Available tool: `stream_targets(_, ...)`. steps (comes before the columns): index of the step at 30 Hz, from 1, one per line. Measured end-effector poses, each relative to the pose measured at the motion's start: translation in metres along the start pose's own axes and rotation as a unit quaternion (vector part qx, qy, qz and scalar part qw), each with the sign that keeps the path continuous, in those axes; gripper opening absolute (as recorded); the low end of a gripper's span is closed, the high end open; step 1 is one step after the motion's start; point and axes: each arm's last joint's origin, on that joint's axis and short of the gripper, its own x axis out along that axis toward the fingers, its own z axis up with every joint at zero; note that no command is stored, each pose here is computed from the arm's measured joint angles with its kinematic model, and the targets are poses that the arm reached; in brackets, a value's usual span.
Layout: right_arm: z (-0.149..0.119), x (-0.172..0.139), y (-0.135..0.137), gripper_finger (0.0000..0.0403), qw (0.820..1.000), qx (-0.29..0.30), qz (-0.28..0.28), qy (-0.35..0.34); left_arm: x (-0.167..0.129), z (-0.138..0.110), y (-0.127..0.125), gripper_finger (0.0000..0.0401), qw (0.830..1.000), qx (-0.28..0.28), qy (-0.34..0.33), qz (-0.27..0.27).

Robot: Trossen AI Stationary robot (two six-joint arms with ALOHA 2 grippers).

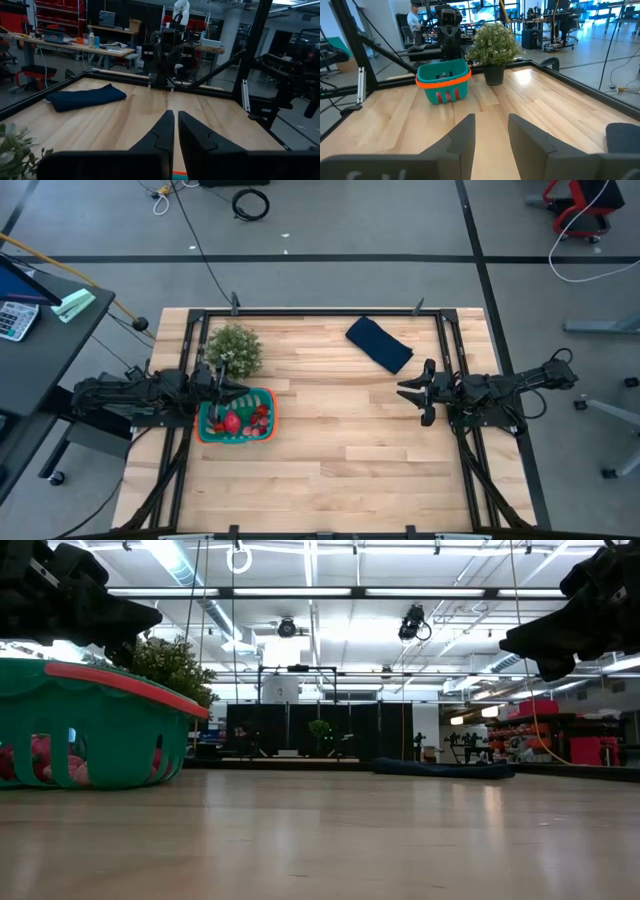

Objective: Pick and placing Produce into tupperware
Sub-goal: Return to Home Position

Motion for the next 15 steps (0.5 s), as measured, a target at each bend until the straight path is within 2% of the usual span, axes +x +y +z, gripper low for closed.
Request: stream_targets(15, -0.0001, 0.0000, 0.0000, 0.0124, 1.000, 0.000, 0.000, 0.000, 0.0000, 0.0000, 0.0000, 0.0039, 1.000, 0.000, 0.000, 0.000)
